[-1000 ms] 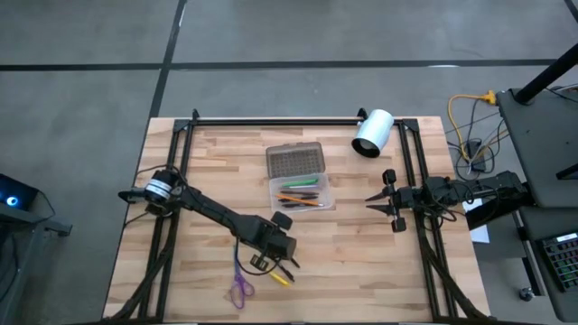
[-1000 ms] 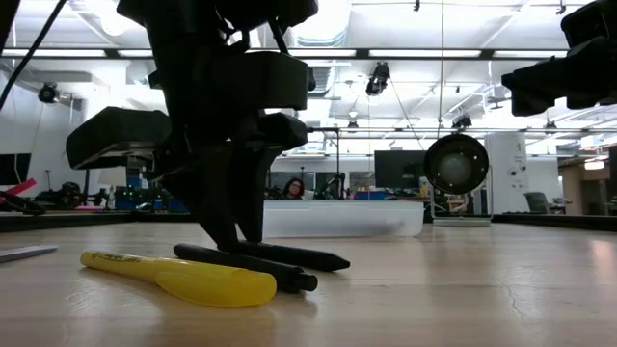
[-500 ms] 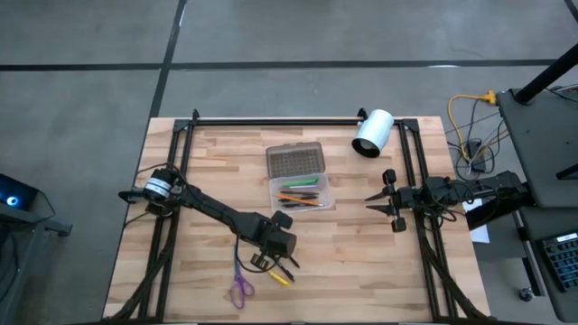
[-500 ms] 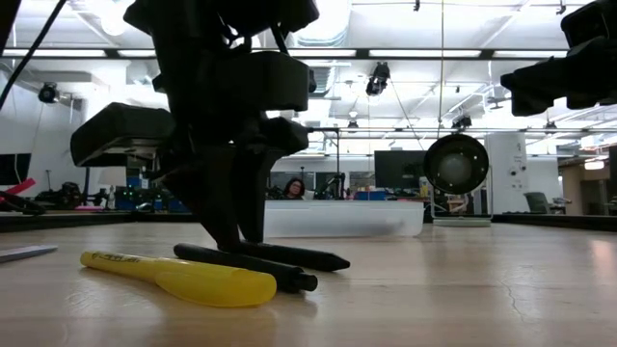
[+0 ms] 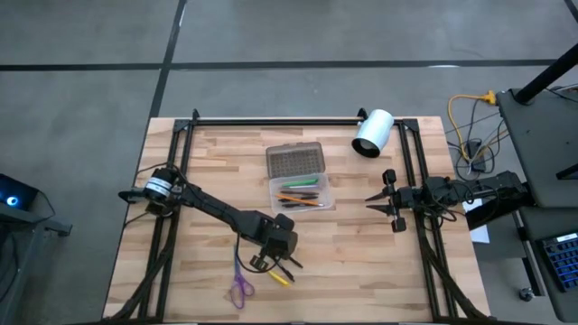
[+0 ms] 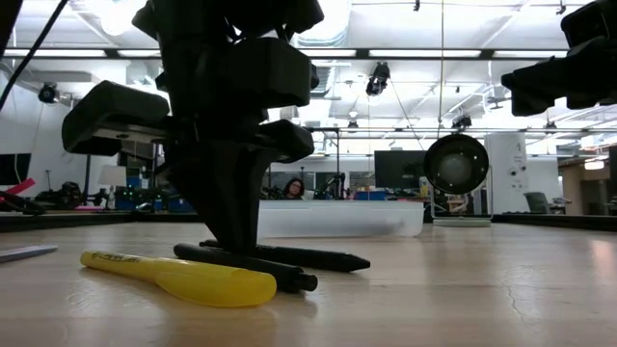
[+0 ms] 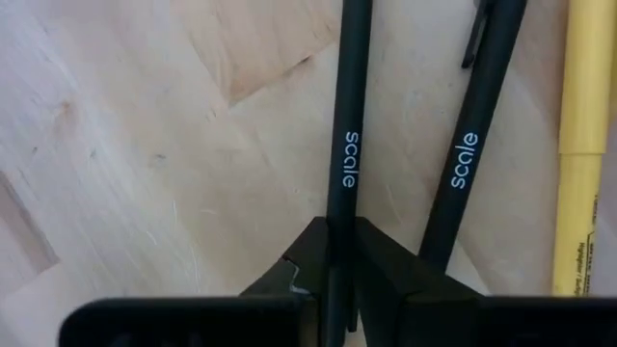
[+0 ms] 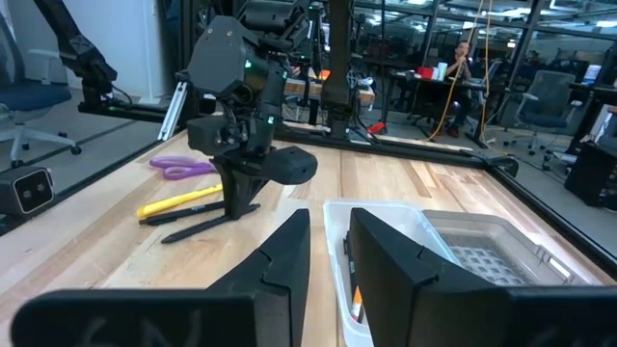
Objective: Pick & place school supplies into a supply box
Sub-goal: Put the black pen into the transparent supply box
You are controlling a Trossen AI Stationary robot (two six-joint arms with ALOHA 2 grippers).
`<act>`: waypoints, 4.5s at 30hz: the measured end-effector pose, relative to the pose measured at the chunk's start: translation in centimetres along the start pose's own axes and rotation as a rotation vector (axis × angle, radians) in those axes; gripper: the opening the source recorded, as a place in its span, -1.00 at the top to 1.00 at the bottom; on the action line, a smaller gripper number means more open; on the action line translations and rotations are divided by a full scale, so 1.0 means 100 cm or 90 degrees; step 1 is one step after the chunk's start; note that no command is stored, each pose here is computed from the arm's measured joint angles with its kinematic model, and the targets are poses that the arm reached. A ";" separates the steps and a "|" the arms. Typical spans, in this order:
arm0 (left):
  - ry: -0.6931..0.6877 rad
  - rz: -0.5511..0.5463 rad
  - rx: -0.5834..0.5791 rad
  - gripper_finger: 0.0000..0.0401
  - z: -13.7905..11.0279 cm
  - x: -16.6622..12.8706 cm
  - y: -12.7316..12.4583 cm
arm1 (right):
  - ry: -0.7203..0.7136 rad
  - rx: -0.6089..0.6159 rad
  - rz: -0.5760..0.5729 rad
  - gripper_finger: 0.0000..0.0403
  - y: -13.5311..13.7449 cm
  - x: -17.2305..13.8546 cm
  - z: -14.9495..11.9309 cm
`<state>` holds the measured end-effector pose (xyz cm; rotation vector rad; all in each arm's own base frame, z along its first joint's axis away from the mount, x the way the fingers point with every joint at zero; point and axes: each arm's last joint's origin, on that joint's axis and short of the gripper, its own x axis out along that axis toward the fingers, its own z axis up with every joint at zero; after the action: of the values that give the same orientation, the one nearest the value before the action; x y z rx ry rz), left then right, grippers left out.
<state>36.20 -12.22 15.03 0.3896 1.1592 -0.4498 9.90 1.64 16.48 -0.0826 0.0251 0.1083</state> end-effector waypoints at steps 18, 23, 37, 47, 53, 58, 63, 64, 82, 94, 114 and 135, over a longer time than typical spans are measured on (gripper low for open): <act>-0.007 0.090 0.022 0.95 0.012 -0.006 0.006 | 0.000 0.000 0.000 0.62 0.000 0.000 0.000; -0.007 0.137 0.021 0.96 0.014 -0.008 0.008 | 0.000 0.000 0.000 0.66 0.000 0.000 0.000; -0.010 0.195 0.015 0.99 0.019 -0.013 0.010 | 0.000 0.000 0.000 0.59 0.000 0.000 0.000; -0.037 0.159 0.027 1.00 0.029 -0.021 0.006 | 0.000 0.000 0.000 0.66 0.000 0.000 0.000; -0.024 0.142 0.028 0.89 0.034 -0.029 0.007 | 0.000 0.000 0.000 0.65 0.000 0.000 0.000; -0.014 0.119 0.027 0.63 0.034 -0.034 0.011 | 0.000 0.000 0.000 0.61 0.000 0.000 0.000; -0.028 0.065 0.030 0.47 0.033 -0.034 0.017 | 0.000 0.000 0.000 0.58 0.000 0.000 0.000; -0.032 0.055 0.026 0.46 0.033 -0.034 0.019 | 0.000 0.000 0.000 0.58 0.000 0.000 0.000; 0.006 0.052 -0.005 0.46 0.021 -0.012 0.044 | 0.000 0.000 0.000 0.64 0.000 0.000 0.000; 0.031 0.027 -0.008 0.46 0.017 0.000 0.042 | 0.000 0.000 0.000 0.61 0.000 0.000 0.000; 0.069 0.015 -0.038 0.46 0.010 0.003 0.041 | 0.000 0.000 0.000 0.59 0.000 0.000 0.000; 0.085 0.012 -0.036 0.92 0.008 0.003 0.040 | 0.000 0.000 0.000 0.60 0.000 0.000 0.000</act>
<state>38.98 -9.31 15.31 0.3862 1.2934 -0.3779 9.89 1.64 16.49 -0.0826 0.0250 0.1090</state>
